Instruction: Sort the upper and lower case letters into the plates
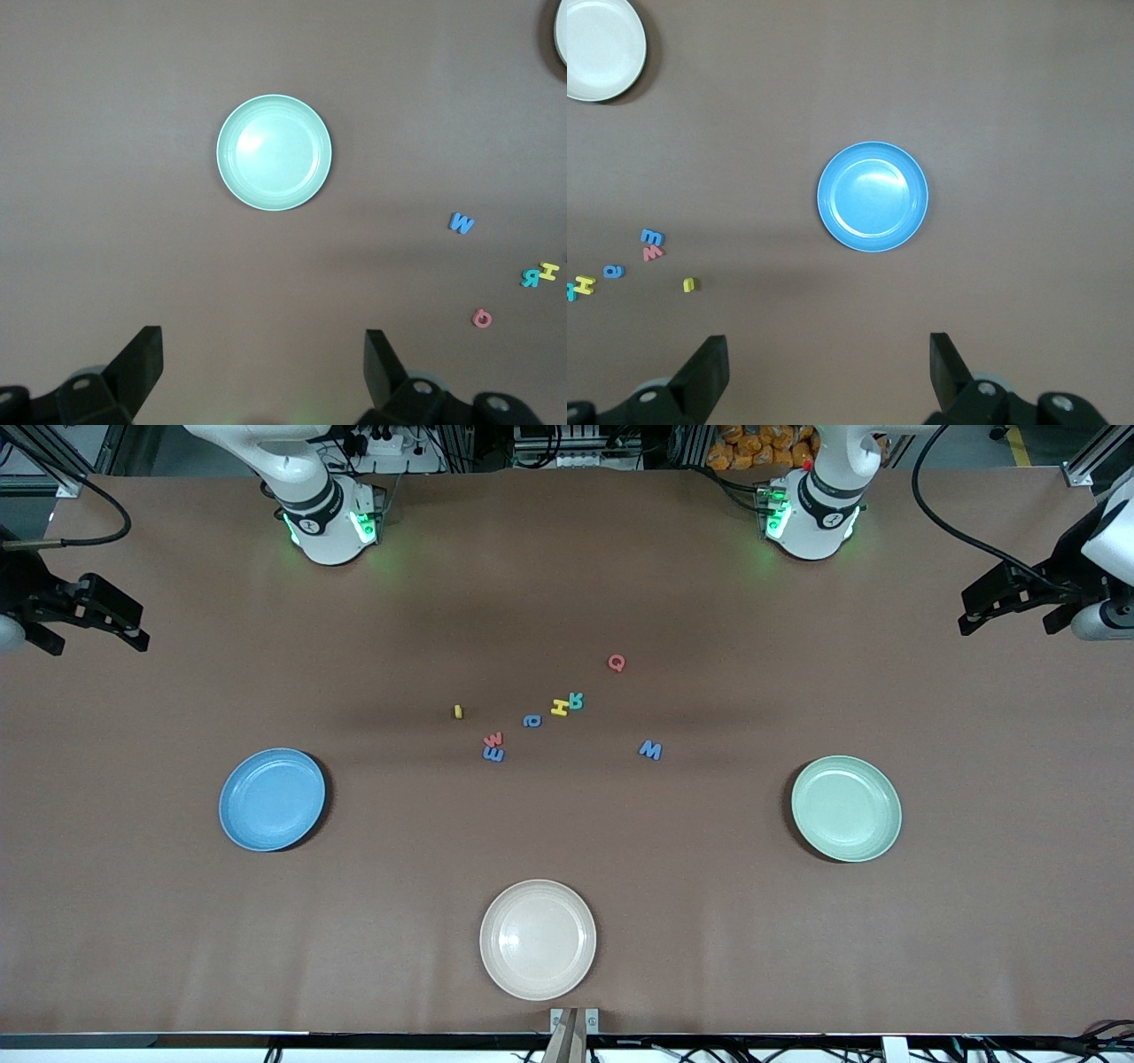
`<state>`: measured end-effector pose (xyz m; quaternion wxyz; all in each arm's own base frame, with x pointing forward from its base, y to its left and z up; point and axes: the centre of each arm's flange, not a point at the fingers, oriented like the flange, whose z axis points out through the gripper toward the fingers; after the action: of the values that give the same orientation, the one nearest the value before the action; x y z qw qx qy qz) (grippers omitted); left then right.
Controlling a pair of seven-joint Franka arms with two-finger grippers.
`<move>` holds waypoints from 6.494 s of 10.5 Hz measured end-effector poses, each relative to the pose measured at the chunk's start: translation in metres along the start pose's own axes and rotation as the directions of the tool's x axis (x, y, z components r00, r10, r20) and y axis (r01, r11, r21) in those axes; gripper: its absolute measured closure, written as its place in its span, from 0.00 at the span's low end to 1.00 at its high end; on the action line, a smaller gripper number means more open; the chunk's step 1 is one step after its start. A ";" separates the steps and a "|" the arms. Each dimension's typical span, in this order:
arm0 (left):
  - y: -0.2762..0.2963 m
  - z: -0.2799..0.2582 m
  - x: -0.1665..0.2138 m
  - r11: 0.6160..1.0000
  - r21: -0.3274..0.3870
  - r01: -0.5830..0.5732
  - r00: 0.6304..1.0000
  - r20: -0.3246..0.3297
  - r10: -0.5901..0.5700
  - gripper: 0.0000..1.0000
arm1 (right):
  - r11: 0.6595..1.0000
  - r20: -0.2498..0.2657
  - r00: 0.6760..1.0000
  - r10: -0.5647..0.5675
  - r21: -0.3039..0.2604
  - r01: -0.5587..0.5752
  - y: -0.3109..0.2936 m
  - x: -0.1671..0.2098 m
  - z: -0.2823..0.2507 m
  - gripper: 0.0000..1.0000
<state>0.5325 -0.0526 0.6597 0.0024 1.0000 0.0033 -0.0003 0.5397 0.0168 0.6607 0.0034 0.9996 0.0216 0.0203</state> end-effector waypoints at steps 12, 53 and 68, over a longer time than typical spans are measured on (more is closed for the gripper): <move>0.007 0.002 0.001 1.000 0.000 -0.013 1.000 0.001 0.013 0.00 | 1.000 0.028 1.000 -0.002 0.020 0.002 -0.003 0.001 0.014 0.00; 0.325 0.486 -0.025 0.981 -0.002 -0.193 0.981 0.017 0.193 0.59 | 0.975 0.108 0.969 0.221 -0.009 -0.221 -0.295 -0.099 0.488 0.00; 0.009 0.415 0.111 0.994 0.054 -0.090 0.993 -0.065 0.094 0.35 | 0.954 0.100 0.949 0.298 -0.012 -0.299 -0.296 -0.101 0.477 0.90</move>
<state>0.6430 -0.0634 0.2447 -0.0231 0.9983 -0.0427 0.0333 0.4453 0.3056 0.1779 -0.0002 0.9911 -0.1299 -0.0299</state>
